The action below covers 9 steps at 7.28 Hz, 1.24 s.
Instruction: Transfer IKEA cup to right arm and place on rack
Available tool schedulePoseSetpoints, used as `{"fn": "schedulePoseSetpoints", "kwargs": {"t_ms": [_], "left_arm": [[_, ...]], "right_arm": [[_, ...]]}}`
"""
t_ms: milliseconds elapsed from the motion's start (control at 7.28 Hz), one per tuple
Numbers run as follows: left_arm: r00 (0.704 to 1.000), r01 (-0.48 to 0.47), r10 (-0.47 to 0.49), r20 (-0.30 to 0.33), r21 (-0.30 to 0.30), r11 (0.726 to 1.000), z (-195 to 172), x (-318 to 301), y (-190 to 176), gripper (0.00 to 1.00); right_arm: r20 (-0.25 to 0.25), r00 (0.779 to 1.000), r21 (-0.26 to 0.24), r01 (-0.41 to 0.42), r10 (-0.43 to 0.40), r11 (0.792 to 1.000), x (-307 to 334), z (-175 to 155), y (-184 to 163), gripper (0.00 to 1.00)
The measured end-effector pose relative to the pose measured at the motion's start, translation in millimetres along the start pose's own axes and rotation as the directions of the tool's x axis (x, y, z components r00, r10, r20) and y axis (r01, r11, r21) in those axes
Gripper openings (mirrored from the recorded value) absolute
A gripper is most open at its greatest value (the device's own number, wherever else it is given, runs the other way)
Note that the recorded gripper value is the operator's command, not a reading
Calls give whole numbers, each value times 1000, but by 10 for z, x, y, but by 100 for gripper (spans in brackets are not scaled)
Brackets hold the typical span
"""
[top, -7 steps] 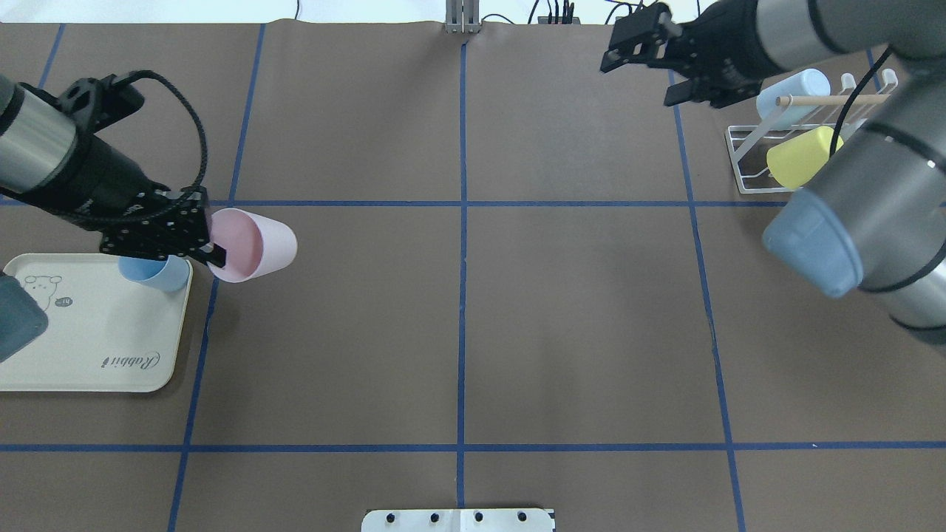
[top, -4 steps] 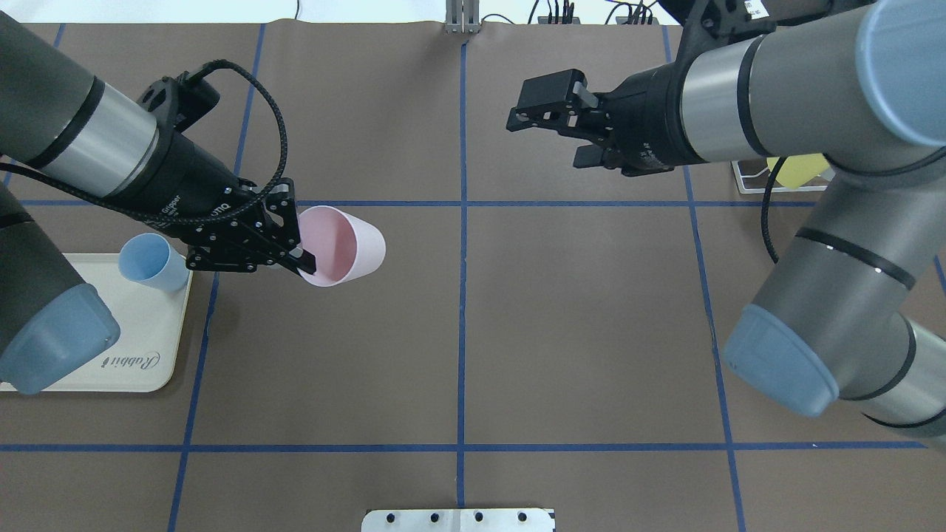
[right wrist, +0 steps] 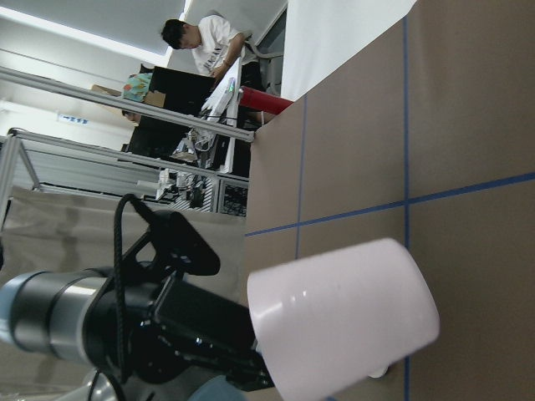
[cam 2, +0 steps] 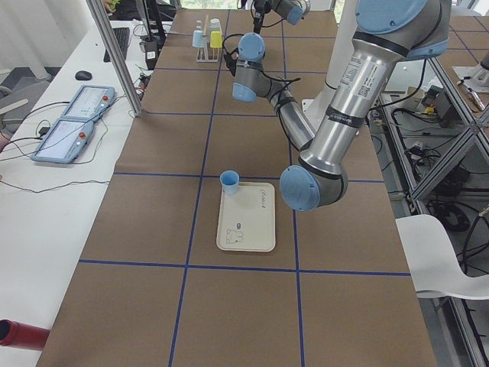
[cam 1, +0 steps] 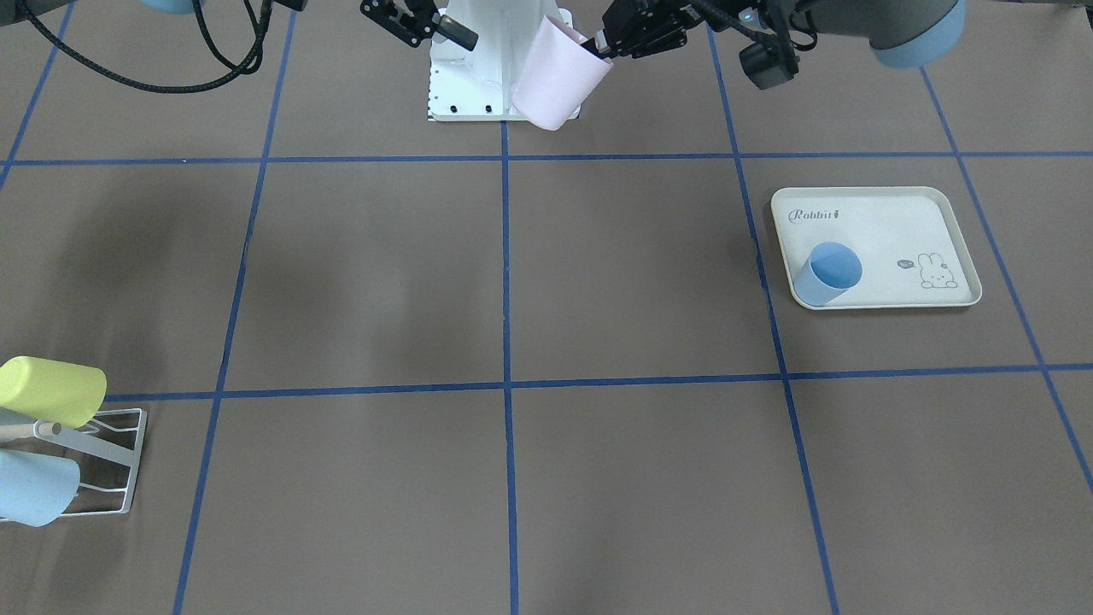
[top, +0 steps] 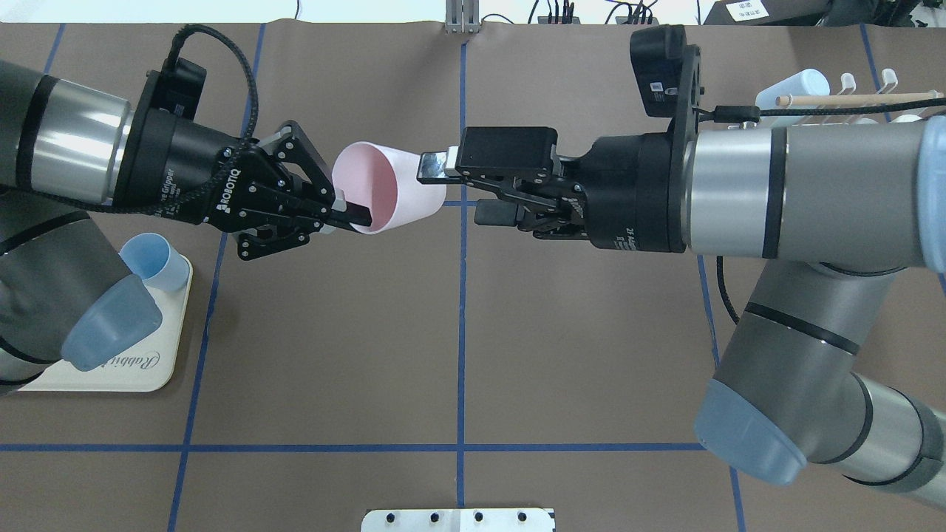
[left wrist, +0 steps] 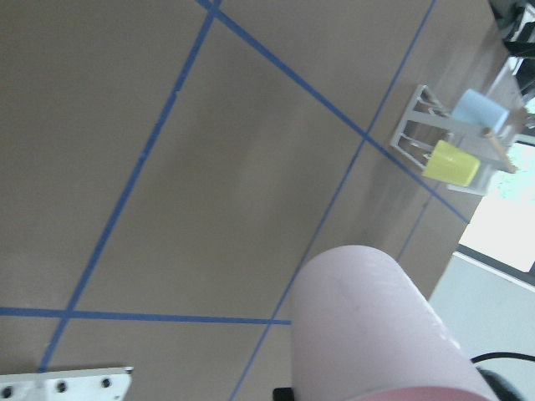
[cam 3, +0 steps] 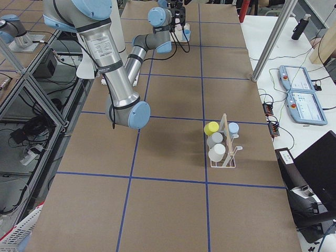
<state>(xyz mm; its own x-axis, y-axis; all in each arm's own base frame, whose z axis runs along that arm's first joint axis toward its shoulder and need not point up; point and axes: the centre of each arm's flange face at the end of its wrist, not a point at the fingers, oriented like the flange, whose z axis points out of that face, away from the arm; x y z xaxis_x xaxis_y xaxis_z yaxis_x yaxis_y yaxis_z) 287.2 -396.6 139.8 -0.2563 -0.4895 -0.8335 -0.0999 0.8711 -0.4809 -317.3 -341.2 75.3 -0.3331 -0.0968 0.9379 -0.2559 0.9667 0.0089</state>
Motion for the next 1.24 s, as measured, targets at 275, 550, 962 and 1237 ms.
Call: {"fn": "schedulePoseSetpoints", "kwargs": {"t_ms": [275, 550, 962, 1237], "left_arm": [[969, 114, -137, -204, -119, 986, -137, -100, -77, 0], [938, 169, -236, -254, -257, 951, -245, -186, 17, 0], [915, 193, -324, -241, -443, 875, -294, -380, 221, 0], [895, 195, -367, -253, -517, 833, -254, -465, 323, 0]], "right_arm": [[89, 996, -32, 6, -3, 999, 79, -92, 63, 98], [124, 992, -37, 12, -8, 999, 77, -110, 71, 98], [216, 976, -62, -26, 39, 998, 71, -46, 83, 97], [294, 952, -115, -51, 83, 992, 110, 57, 188, 97]]}}
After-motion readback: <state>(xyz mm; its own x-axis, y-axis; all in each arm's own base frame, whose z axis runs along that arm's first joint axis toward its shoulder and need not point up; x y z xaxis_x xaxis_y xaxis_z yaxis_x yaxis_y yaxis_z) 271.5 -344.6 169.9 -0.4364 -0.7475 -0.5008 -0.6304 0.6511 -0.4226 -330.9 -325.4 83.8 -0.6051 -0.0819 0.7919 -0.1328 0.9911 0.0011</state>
